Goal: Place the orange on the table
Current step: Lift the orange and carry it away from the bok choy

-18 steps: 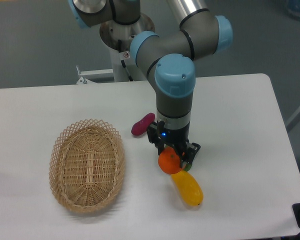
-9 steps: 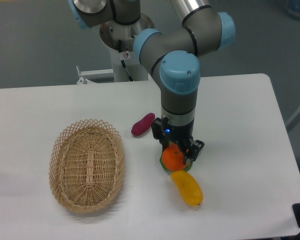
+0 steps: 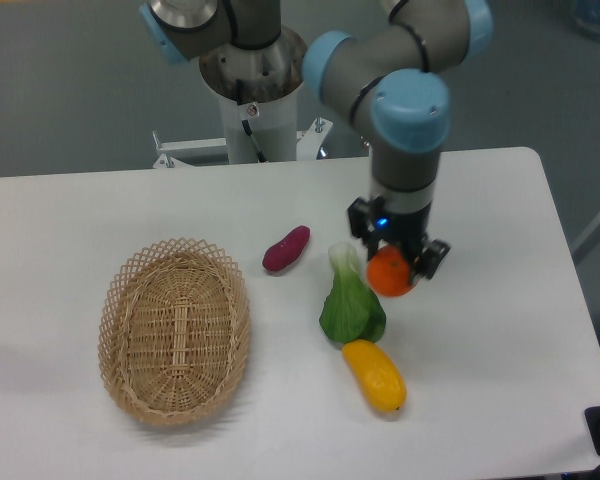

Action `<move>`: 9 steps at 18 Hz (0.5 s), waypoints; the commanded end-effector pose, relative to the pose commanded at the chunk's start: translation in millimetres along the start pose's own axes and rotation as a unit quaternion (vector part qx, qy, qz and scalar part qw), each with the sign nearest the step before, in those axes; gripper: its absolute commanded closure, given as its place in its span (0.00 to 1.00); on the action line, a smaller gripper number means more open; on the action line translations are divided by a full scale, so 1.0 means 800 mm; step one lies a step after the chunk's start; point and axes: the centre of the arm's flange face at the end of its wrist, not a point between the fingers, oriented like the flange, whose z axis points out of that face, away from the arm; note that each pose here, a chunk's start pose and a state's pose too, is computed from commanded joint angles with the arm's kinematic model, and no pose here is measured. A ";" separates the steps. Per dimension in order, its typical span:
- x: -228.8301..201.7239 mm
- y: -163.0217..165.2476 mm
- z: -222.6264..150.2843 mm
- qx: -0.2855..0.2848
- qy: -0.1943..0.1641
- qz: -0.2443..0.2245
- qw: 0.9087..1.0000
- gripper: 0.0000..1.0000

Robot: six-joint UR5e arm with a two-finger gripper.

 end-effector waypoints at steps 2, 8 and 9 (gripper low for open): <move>-0.001 0.013 0.020 -0.003 0.012 0.005 1.000 0.38; -0.021 0.014 0.080 -0.009 0.030 -0.020 0.999 0.38; -0.023 0.013 0.087 -0.009 0.032 -0.030 0.999 0.37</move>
